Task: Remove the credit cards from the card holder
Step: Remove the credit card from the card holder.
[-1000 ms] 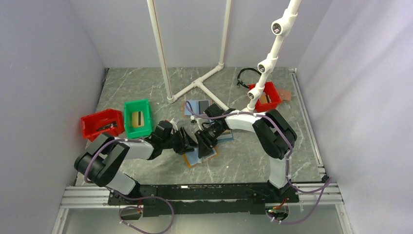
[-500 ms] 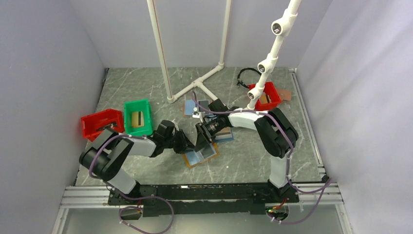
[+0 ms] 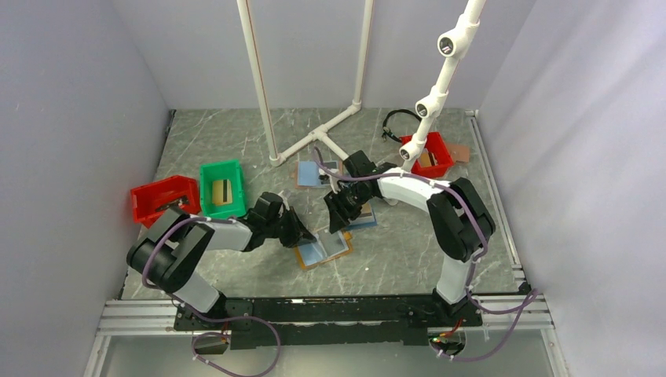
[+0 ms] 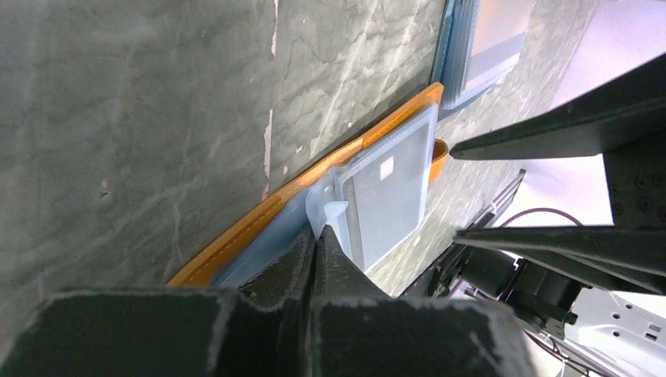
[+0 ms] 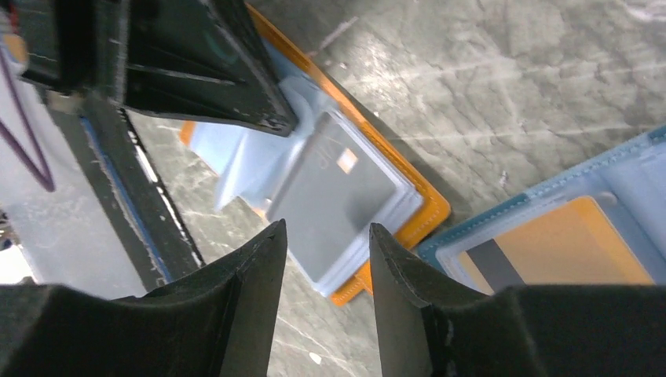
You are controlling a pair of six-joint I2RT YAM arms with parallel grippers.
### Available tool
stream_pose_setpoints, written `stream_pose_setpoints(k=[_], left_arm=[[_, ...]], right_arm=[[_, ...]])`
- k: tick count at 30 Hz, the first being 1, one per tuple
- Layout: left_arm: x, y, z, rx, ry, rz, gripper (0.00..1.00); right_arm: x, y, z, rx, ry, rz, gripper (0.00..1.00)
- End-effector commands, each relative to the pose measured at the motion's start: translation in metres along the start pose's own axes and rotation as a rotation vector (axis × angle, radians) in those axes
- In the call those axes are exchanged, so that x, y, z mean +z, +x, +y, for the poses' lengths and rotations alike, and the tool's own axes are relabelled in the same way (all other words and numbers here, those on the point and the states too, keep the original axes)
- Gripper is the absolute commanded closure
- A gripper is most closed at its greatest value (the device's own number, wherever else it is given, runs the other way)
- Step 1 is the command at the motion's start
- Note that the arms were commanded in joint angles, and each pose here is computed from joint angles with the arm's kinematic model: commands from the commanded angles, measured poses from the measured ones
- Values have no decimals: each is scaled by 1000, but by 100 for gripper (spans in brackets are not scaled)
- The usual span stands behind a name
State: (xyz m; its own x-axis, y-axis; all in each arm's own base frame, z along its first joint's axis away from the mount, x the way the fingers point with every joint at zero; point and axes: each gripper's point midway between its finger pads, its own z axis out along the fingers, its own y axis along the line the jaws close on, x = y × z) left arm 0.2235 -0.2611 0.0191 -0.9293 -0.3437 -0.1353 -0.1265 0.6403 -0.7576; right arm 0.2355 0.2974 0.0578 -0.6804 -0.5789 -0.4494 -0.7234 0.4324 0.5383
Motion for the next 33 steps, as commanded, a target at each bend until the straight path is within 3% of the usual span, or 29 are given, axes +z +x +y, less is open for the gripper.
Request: stream_pose_setpoints(k=[1,9,19,26,33], left_arm=[[-4,6,36,9,-147,1,95],[-5,4,28,21,-120,-4,93],[-7,6,29,30,-116,-1,93],[-10,3,38,66,-187,0,93],[-15,-3,45,103,-255,-10,93]], right_arm=[[6,10,-11,-25,63,72,55],[25,18,5,-17,-18,120,56],[16,2,23,-2,-123,54,56],[8,-3,54,53,-355,18,55],[10,-5,61,112,-422,8,55]])
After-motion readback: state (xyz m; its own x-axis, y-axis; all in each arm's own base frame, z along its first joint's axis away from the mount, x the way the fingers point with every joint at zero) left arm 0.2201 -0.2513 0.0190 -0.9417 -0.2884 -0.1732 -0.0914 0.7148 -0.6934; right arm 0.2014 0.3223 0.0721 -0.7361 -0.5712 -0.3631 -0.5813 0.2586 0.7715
